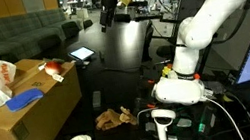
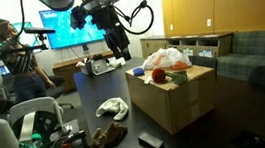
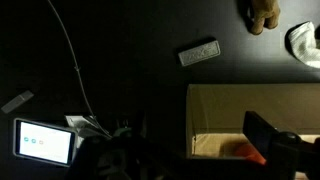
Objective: Remove the orange plush toy from the box and replace it with the gray duster, remove the blue object from the box and replace it with the brown toy and remove the plastic bag from the box and replace it with the white towel
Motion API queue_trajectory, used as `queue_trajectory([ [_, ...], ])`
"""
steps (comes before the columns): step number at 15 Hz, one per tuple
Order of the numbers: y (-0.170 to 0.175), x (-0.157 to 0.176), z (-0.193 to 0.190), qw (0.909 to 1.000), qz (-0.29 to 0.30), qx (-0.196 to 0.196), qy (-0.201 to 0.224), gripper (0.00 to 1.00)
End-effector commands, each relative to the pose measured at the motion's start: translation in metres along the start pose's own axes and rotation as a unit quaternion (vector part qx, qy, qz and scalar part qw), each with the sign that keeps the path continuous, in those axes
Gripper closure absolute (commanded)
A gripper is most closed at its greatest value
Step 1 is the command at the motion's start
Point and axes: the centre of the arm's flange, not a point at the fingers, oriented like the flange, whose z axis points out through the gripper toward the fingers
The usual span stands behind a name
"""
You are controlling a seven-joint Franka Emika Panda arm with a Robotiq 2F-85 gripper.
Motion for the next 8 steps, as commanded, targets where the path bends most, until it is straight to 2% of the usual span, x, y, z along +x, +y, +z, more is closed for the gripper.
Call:
queue_trajectory([
  [1,0.0002,0.0012,-0.0019,1.0,0.0,0.0,0.003,0.0],
  [8,0.0002,0.0076,-0.0081,1.0,0.0,-0.006,0.008,0.0],
])
